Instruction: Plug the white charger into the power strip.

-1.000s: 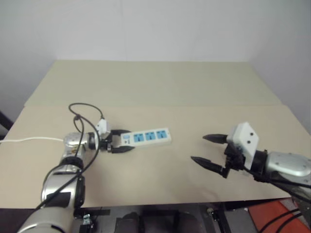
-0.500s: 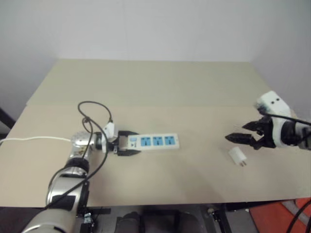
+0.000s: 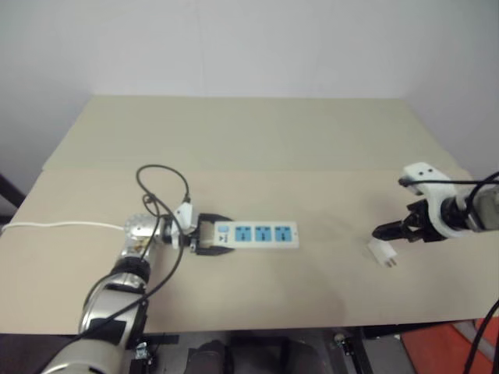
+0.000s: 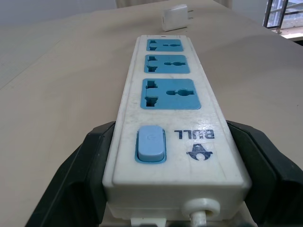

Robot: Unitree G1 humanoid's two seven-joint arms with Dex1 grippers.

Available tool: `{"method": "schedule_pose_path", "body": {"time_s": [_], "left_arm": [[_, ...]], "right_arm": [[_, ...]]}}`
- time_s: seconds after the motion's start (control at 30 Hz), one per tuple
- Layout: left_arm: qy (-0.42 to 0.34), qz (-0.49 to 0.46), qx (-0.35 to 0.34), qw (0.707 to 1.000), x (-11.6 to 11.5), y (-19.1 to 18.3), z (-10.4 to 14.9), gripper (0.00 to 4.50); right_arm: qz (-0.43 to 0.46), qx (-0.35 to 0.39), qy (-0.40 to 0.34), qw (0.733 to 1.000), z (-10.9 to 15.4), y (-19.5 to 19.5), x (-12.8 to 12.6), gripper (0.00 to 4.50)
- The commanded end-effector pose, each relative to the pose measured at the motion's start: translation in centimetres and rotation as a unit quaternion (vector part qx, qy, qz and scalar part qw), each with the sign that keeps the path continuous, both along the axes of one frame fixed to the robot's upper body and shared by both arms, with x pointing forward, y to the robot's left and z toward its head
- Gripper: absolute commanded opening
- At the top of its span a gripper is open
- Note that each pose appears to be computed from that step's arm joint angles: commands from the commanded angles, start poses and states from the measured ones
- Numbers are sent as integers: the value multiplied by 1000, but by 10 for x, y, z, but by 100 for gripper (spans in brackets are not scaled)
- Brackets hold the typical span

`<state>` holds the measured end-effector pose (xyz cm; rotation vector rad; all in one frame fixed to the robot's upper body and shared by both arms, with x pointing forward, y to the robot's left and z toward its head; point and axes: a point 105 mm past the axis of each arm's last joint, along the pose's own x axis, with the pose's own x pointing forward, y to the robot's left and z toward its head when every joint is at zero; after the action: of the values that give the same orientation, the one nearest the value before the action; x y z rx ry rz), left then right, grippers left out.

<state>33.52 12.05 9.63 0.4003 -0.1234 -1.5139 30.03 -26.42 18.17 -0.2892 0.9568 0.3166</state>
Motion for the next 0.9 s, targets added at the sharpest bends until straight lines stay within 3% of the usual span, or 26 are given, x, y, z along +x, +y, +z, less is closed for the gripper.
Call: {"method": "schedule_pose_path", "body": {"time_s": [0.03, 0.9], "left_arm": [[6, -21, 6, 1000, -7, -8, -9, 327], [20, -21, 9, 1000, -11, -3, -12, 327]], "right_arm": [[2, -5, -4, 1000, 3, -1, 4, 450], [-6, -3, 45, 999, -31, -5, 17, 450]]}}
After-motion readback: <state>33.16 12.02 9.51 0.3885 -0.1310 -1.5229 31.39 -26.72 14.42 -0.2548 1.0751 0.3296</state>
